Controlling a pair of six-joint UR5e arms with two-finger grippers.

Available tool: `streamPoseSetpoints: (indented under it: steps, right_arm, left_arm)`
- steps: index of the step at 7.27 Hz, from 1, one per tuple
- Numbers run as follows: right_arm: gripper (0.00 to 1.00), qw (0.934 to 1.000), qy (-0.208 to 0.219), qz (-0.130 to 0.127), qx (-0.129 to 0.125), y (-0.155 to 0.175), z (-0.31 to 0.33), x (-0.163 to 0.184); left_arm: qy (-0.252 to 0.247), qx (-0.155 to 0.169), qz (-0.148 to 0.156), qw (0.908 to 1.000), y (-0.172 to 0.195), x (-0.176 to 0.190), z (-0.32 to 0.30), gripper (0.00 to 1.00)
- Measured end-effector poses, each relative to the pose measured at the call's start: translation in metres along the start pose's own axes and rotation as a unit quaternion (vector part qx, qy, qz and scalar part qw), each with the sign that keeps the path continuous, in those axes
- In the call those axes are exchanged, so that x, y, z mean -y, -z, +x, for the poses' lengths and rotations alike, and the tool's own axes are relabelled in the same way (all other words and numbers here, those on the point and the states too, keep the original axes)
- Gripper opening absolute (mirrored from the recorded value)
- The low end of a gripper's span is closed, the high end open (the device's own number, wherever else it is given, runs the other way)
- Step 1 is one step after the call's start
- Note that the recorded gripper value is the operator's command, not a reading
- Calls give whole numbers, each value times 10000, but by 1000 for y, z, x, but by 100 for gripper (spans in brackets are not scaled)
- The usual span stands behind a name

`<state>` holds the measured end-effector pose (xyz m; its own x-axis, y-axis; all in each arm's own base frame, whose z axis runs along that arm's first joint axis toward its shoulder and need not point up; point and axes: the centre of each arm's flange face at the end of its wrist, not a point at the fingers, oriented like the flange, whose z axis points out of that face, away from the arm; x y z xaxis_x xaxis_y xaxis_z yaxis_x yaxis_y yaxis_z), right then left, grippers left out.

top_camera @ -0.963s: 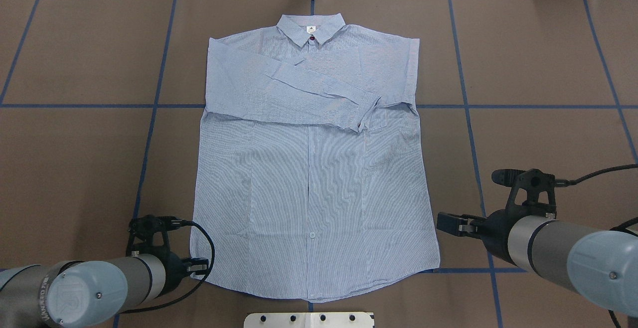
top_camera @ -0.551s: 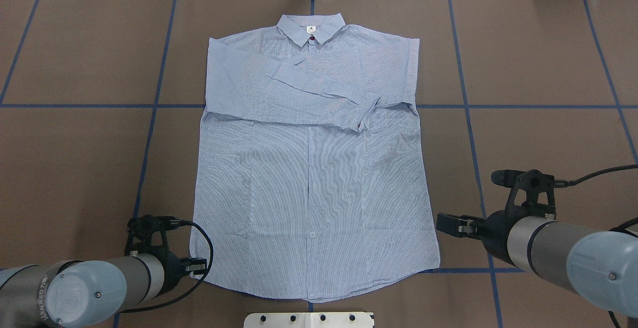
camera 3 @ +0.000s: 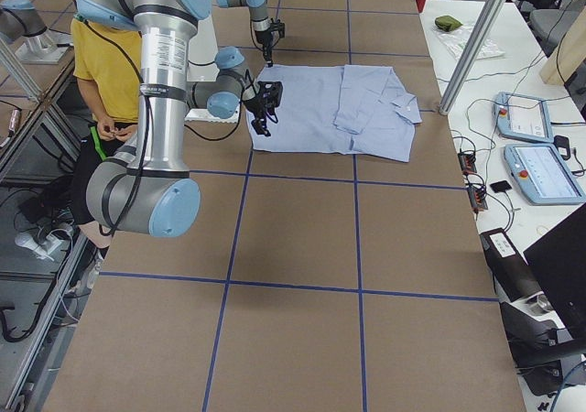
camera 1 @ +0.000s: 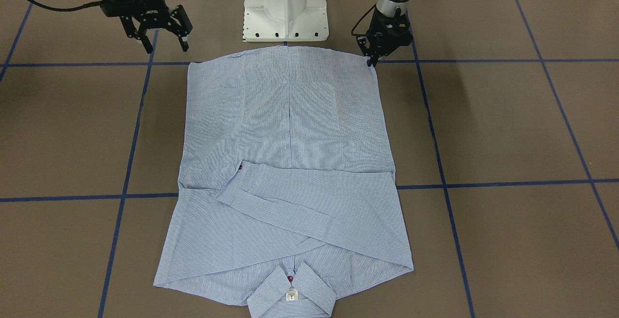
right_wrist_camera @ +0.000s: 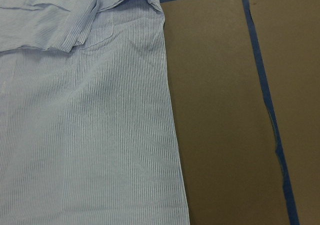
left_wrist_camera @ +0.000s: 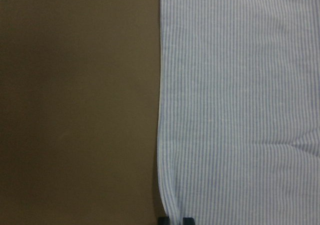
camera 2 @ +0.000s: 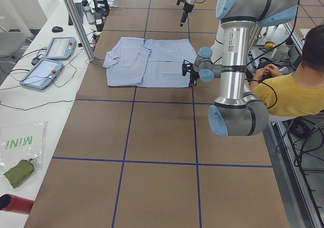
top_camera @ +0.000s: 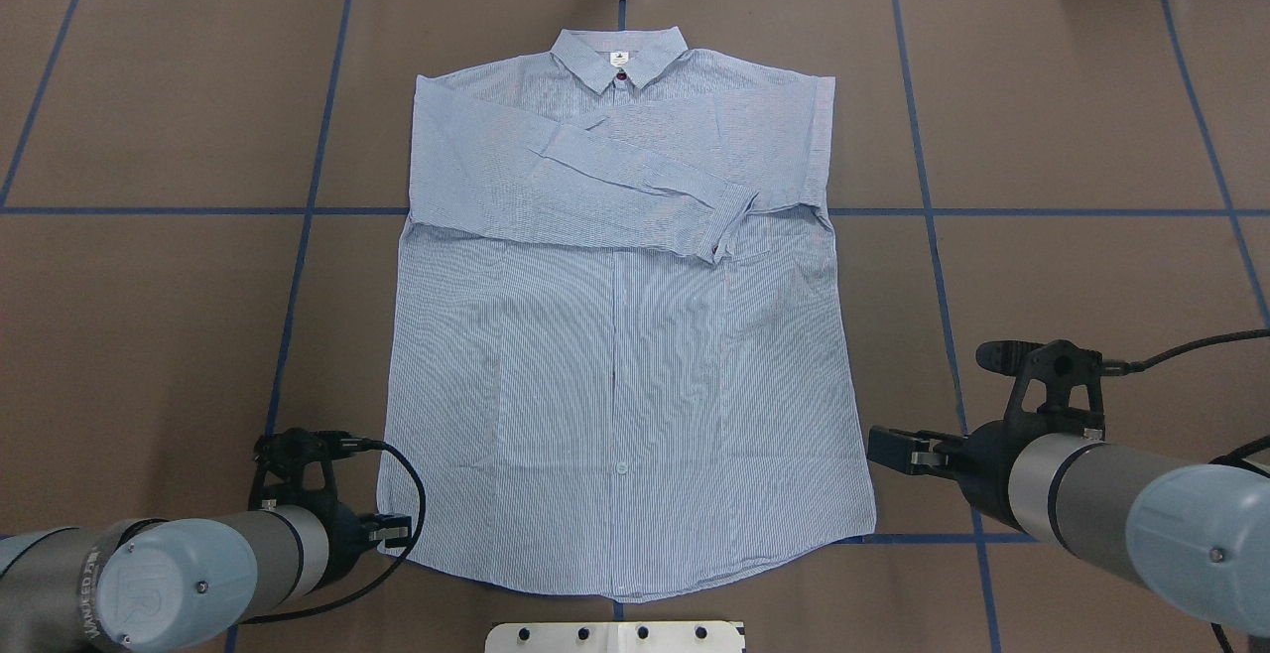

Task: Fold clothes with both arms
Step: 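Grasp the hem corners with the left gripper while the right gripper grasps its corner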

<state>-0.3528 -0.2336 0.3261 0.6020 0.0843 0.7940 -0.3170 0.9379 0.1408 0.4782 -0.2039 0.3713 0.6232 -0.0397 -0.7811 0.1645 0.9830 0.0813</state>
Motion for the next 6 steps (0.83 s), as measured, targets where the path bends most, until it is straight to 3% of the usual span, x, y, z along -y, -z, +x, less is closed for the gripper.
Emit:
streamPoseSetpoints:
  steps: [1,6]
  right_arm:
    - [100,10000,4,-5,2,0,0,-1]
    - [100,9999,37,61,-130,-7,8,-12]
  left_arm:
    - [-1,7,-1,10000,0,0,0,0]
    - [-43,42,-22,10000,3,0,4,0]
